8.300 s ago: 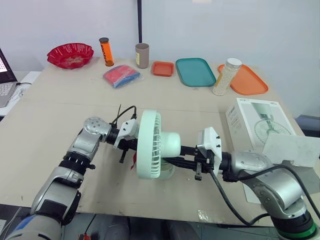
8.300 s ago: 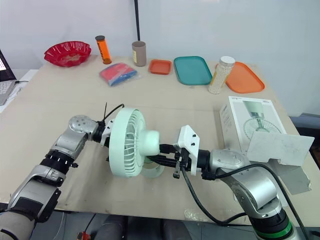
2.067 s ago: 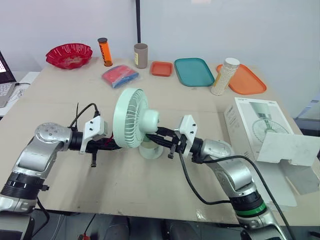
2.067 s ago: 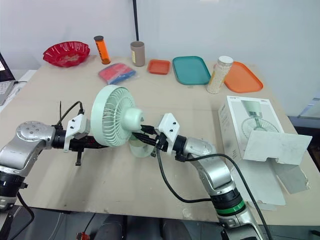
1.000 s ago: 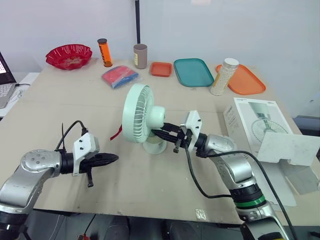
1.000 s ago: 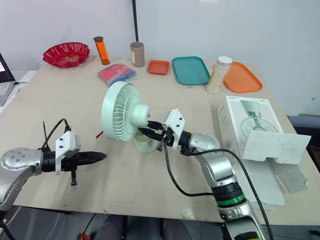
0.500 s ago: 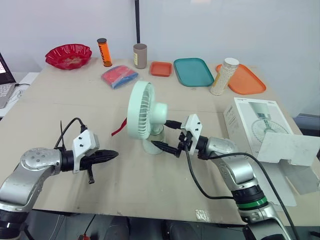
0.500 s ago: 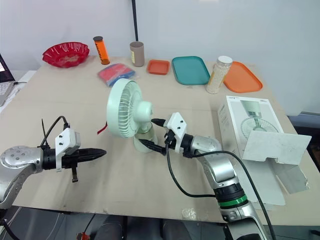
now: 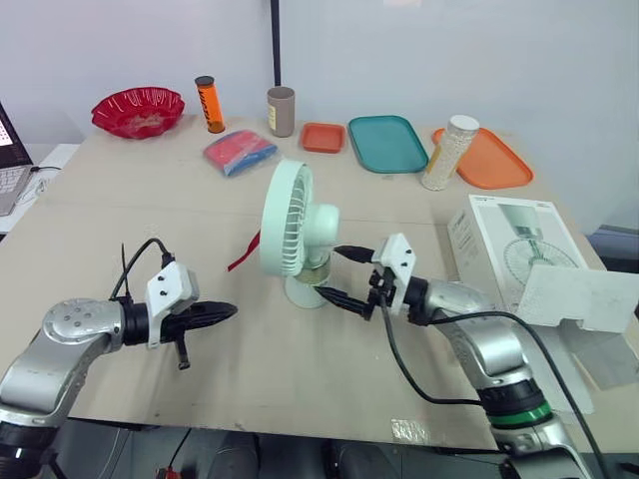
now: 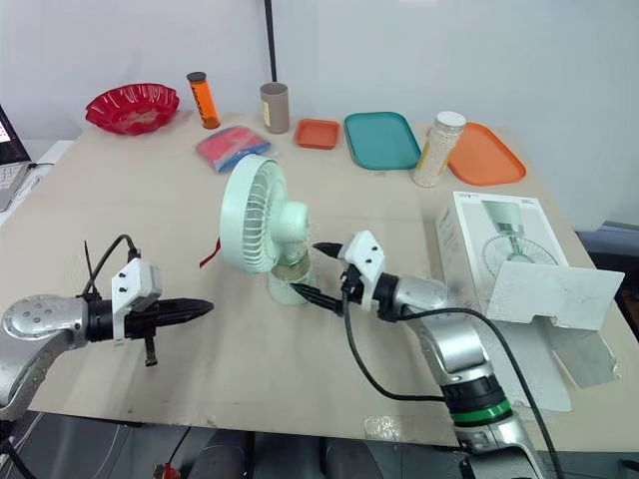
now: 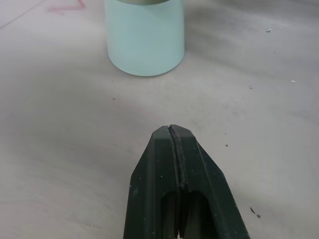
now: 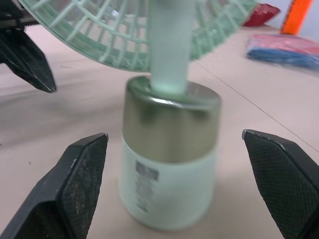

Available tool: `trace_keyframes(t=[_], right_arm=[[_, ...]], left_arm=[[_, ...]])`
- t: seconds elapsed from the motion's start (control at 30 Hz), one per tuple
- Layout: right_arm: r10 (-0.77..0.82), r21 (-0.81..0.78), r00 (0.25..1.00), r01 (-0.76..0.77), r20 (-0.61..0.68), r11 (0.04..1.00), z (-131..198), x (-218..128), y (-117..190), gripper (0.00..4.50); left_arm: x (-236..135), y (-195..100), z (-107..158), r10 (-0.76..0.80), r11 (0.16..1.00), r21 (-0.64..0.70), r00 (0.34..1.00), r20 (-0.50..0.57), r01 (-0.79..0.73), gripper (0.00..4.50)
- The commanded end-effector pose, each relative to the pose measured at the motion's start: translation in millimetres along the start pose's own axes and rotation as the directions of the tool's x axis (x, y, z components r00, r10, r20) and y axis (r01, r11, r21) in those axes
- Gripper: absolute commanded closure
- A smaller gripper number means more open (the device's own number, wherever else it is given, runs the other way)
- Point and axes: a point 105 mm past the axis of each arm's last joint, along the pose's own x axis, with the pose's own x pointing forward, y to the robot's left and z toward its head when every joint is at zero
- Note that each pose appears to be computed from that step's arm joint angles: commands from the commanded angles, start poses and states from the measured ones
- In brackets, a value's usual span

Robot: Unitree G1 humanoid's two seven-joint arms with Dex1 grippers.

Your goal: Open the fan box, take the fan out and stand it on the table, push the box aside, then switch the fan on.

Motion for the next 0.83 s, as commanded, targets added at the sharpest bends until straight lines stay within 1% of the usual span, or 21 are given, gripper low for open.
trace_keyframes(t=[0.03,0.07,0.1,0.13,0.2,0.27,0.3,0.33,0.37,0.4,0.43,0.57,0.67,0.77,0.83], right_arm=[[-0.052,-0.031,0.999,0.052,0.011,0.998,18.1,-23.3,7.5,0.0],[-0.067,-0.022,0.998,0.067,0.0,0.997,19.0,-31.0,12.0,0.0],[-0.075,-0.014,0.997,0.075,-0.006,0.997,19.8,-35.2,15.2,0.0],[-0.089,-0.005,0.996,0.088,-0.014,0.996,20.4,-39.5,17.8,0.0],[-0.134,0.028,0.991,0.135,-0.017,0.991,24.8,-47.9,25.5,0.0],[-0.176,0.05,0.984,0.176,-0.019,0.983,28.9,-54.7,34.7,0.0],[-0.194,0.057,0.981,0.195,-0.022,0.979,30.1,-57.3,37.5,0.0],[-0.21,0.064,0.977,0.211,-0.027,0.975,30.7,-59.6,39.6,0.0],[-0.235,0.074,0.971,0.237,-0.036,0.969,30.0,-62.8,40.8,0.0],[-0.252,0.08,0.967,0.255,-0.044,0.964,29.2,-64.7,41.5,0.0],[-0.27,0.085,0.961,0.274,-0.055,0.958,27.5,-67.5,42.6,0.0],[-0.365,0.104,0.925,0.375,-0.102,0.921,17.1,-82.8,46.7,0.0],[-0.38,0.081,0.917,0.39,-0.121,0.917,13.1,-89.1,53.7,0.0],[-0.374,0.032,0.913,0.384,-0.161,0.923,5.1,-97.3,61.8,0.0],[-0.394,0.029,0.902,0.405,-0.177,0.914,0.3,-103.8,63.7,0.0]], left_arm=[[-10.9,0.9,13.2,0.059,0.998,0.03,0.997,0.043,-0.06,3.96],[-12.6,-0.6,13.5,0.068,0.997,0.023,0.996,0.052,-0.069,3.78],[-13.5,-1.8,13.7,0.073,0.997,0.019,0.996,0.058,-0.074,3.51],[-13.9,-2.5,13.8,0.081,0.996,0.016,0.995,0.065,-0.082,3.18],[-15.6,-2.5,15.2,0.113,0.994,-0.003,0.99,0.089,-0.113,2.39],[-17.5,-3.8,16.8,0.142,0.99,-0.029,0.983,0.115,-0.14,1.81],[-17.6,-5.3,17.1,0.148,0.989,-0.035,0.981,0.123,-0.145,1.4],[-17.7,-7.2,16.9,0.152,0.988,-0.04,0.98,0.126,-0.148,1.34],[-18.2,-8.4,16.8,0.162,0.986,-0.048,0.978,0.132,-0.157,0.85],[-18.5,-8.9,16.3,0.17,0.985,-0.054,0.976,0.135,-0.164,0.52],[-19.1,-8.7,16.2,0.187,0.982,-0.065,0.972,0.14,-0.179,0.04],[-20.9,-13.8,9.0,0.228,0.973,-0.064,0.966,0.125,-0.221,0.04],[-21.6,-20.6,1.6,0.212,0.977,-0.047,0.972,0.104,-0.208,0.04],[-25.3,-16.8,-2.8,0.26,0.966,-0.031,0.96,0.104,-0.258,0.04],[-28.3,-14.0,-6.8,0.287,0.958,-0.014,0.953,0.1,-0.287,0.04]])
